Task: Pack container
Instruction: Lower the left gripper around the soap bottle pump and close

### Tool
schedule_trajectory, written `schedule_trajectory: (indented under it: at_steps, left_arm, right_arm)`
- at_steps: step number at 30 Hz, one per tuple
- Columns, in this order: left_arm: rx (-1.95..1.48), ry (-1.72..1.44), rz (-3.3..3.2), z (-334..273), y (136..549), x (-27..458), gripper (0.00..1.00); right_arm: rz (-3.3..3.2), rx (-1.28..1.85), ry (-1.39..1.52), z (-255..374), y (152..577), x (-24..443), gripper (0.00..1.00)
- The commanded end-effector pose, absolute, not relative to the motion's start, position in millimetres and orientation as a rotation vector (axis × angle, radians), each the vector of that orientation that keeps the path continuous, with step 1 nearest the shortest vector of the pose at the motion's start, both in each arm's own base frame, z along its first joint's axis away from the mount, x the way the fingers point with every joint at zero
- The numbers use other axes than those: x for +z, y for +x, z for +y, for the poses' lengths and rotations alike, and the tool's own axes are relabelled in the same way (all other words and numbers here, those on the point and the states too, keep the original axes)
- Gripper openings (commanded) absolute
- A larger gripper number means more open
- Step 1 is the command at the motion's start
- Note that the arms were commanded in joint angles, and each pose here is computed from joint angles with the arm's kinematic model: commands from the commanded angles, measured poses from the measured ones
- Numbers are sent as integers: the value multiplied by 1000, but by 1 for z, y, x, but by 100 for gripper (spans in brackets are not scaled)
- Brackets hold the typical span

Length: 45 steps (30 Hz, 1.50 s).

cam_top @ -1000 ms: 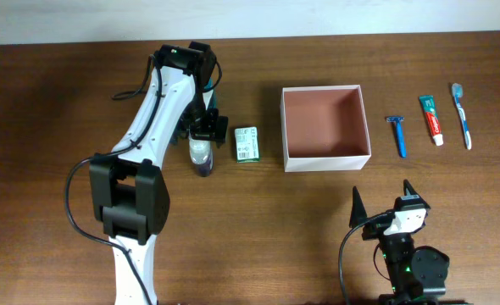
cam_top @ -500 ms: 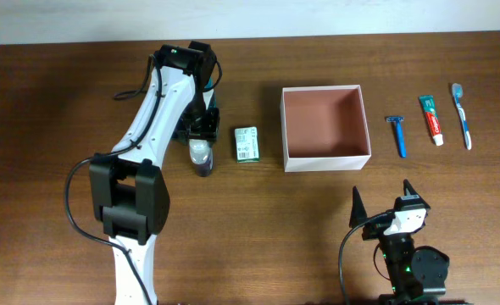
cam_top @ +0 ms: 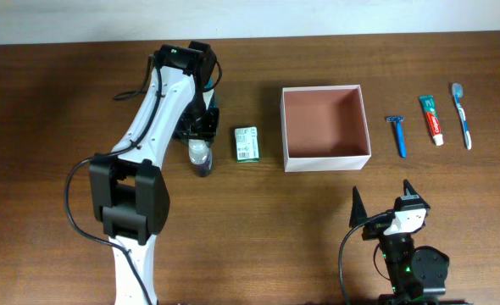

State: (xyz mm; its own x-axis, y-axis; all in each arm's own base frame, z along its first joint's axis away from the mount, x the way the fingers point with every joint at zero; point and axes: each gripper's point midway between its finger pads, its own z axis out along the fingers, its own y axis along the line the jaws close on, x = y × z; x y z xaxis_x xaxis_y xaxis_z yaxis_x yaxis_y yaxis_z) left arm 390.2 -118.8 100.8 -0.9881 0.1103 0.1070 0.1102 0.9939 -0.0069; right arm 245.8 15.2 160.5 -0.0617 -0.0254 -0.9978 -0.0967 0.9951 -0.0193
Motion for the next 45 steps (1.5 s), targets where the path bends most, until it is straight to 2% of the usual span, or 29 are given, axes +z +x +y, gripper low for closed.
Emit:
schedule_trajectory:
  at_steps: [1,2,3,9,36,40,45]
  left_arm:
    - [5,-171,-3020,-117,387,101,55]
    - [5,-171,-3020,-117,388,101,64]
    - [5,-171,-3021,-117,388,101,67]
    - [6,-171,-3026,-117,389,101,59]
    - [3,-171,-3030,-116,386,130,59]
    - [4,-171,-3034,-116,386,130,44]
    - [8,-172,-3043,-117,389,130,43]
  right_arm:
    - [1634,73,-108,19,245,159,99]
    - [1634,73,-108,19,245,159,99]
    - [1634,73,-108,19,245,159,99]
    - [1634,73,-108,19,245,159,99]
    - [1634,73,-108,19,245,159,99]
    - [1634,73,-108,19,245,159,99]
    - [1634,73,-108,19,245,159,99]
